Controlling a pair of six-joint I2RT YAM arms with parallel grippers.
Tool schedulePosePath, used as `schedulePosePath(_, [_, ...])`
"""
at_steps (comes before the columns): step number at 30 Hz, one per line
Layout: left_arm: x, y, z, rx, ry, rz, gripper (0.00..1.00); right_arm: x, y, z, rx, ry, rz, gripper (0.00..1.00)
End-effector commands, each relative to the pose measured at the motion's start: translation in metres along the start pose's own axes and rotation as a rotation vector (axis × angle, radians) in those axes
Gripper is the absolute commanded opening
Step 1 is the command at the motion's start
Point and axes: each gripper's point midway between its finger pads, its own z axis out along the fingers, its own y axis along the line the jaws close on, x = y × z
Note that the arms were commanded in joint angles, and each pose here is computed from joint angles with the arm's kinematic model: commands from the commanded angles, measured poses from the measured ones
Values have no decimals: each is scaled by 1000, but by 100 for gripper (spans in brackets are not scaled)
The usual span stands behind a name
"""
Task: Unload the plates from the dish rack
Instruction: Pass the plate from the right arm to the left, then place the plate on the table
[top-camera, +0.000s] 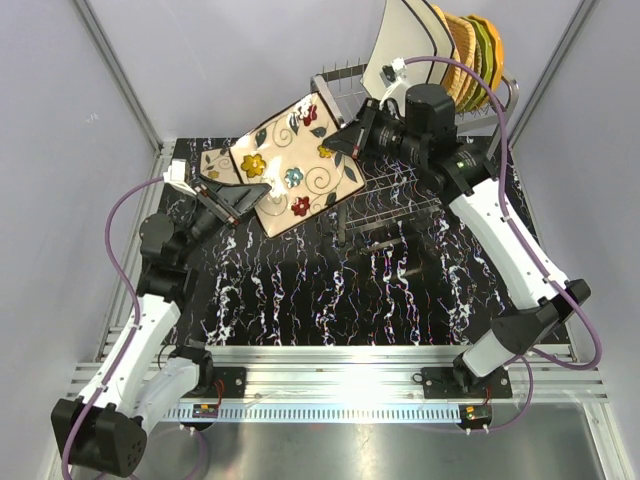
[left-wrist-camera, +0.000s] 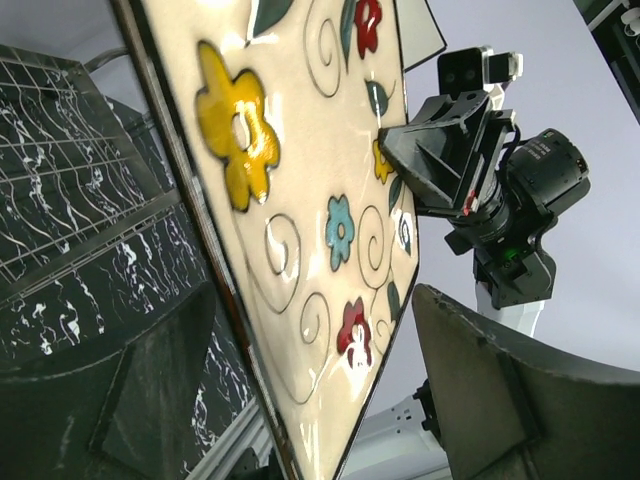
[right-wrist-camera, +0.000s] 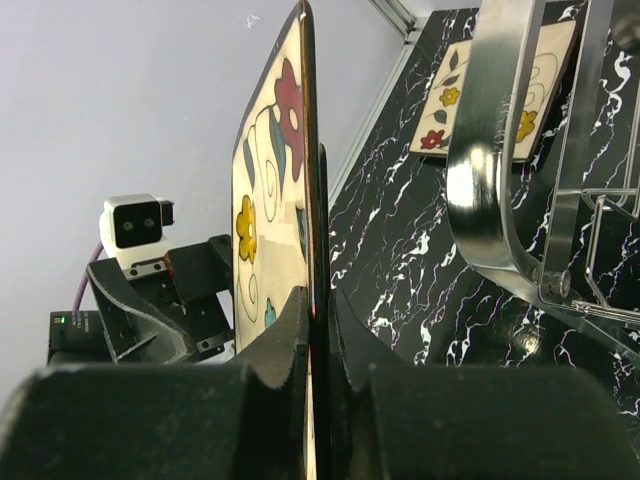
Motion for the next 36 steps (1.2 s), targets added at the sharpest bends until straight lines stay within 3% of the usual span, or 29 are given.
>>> schedulePosePath(1, [-6,-11,5,57,-36,37,76,-52,87,-47,-268,-198,-46,0])
schedulePosePath(3, [-6,-11,6,64,-33,35,71,-51,86,-45,-267,-196,-47,0])
schedulePosePath(7, [-5,-14,6,105,-34,21,40,-50,84,-45,-265,-194,-49,0])
schedulePosePath(8, [-5,-16,7,117,-38,26,26,-49,84,-46,-265,-194,-49,0])
schedulePosePath(10, [-7,-16,7,115,-43,31,13,-47,83,-45,-264,-188,-48,0])
schedulePosePath(11, [-7,-16,7,116,-43,35,1,-47,82,-44,-262,-187,-48,0])
schedulePosePath(14, [-7,-17,6,119,-48,38,0,-44,80,-44,-263,-182,-61,0])
schedulePosePath(15, [-8,-19,5,122,-52,44,0,-43,79,-44,-262,-182,-67,5])
schedulePosePath(17, [-8,-22,4,130,-56,58,0,-43,78,-45,-258,-188,-99,24])
schedulePosePath(18, [-9,-23,3,130,-61,64,0,-42,77,-46,-259,-189,-112,42])
schedulePosePath(21, [-12,-28,1,140,-70,78,0,-39,77,-50,-267,-192,-194,71])
schedulePosePath(25, [-19,-43,-3,168,-74,103,0,-33,79,-56,-298,-189,-298,90])
schedulePosePath(30, [-29,-60,-12,184,-102,137,0,-30,79,-65,-301,-201,-413,100])
schedulePosePath(36, [-44,-61,-26,178,-146,129,0,-32,69,-78,-245,-234,-568,100])
